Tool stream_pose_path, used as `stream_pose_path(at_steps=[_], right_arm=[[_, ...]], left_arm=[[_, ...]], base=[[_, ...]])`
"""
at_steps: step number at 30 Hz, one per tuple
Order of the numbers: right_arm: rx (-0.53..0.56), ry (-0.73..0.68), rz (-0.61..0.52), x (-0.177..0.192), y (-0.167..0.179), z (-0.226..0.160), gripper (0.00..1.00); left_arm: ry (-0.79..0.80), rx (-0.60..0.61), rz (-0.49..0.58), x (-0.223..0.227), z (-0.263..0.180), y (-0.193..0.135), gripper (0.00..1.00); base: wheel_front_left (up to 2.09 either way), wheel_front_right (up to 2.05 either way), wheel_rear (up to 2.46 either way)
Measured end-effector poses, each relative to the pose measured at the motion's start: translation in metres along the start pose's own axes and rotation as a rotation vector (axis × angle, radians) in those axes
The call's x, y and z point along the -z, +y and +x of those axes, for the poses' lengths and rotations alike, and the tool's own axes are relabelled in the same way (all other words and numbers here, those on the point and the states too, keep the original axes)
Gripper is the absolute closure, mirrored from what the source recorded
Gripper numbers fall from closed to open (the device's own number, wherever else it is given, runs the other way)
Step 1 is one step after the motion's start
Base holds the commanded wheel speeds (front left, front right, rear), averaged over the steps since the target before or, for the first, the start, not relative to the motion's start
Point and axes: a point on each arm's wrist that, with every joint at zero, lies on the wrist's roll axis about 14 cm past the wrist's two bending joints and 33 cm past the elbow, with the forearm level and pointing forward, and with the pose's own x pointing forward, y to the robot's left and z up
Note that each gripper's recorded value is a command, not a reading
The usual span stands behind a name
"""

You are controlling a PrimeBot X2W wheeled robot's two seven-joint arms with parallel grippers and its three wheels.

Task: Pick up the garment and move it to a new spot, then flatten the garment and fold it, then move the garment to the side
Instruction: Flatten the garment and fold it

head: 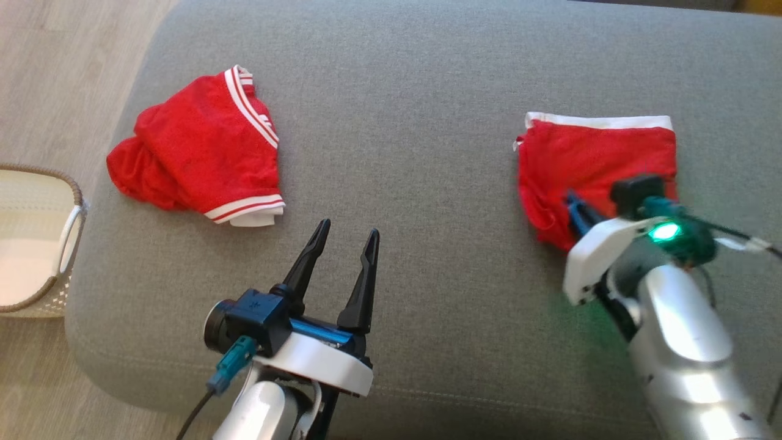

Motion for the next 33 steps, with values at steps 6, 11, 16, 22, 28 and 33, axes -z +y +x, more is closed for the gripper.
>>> stream_pose_path(at_steps=[6,11,16,22,28,33], right_arm=[[-0.127,-0.032,0.003,-0.005,0.045,-0.005,1.00],[-0.223,-0.053,0.032,-0.007,0.078,-0.024,1.00],[-0.267,-0.064,0.105,-0.003,0.095,-0.050,0.00],[-0.176,-0.283,0.092,-0.049,0.065,-0.071,0.00],[0.005,-0.466,0.106,-0.076,0.009,-0.106,0.00],[0.159,-0.525,0.092,-0.072,-0.034,-0.138,0.00]], left_arm=[[-0.010,0.008,0.001,-0.003,-0.001,-0.003,0.00],[-0.014,0.024,-0.005,-0.004,-0.003,-0.009,0.00],[-0.017,0.030,-0.008,-0.005,-0.006,-0.013,0.00],[-0.053,-0.038,0.008,-0.016,-0.007,0.000,0.00],[-0.096,-0.107,0.035,-0.029,-0.015,0.014,0.00],[-0.125,-0.129,0.053,-0.039,-0.024,0.020,0.00]], base=[[0.00,0.00,0.00],[0.00,0.00,0.00],[0.00,0.00,0.00],[0.00,0.00,0.00],[0.00,0.00,0.00],[0.00,0.00,0.00]])
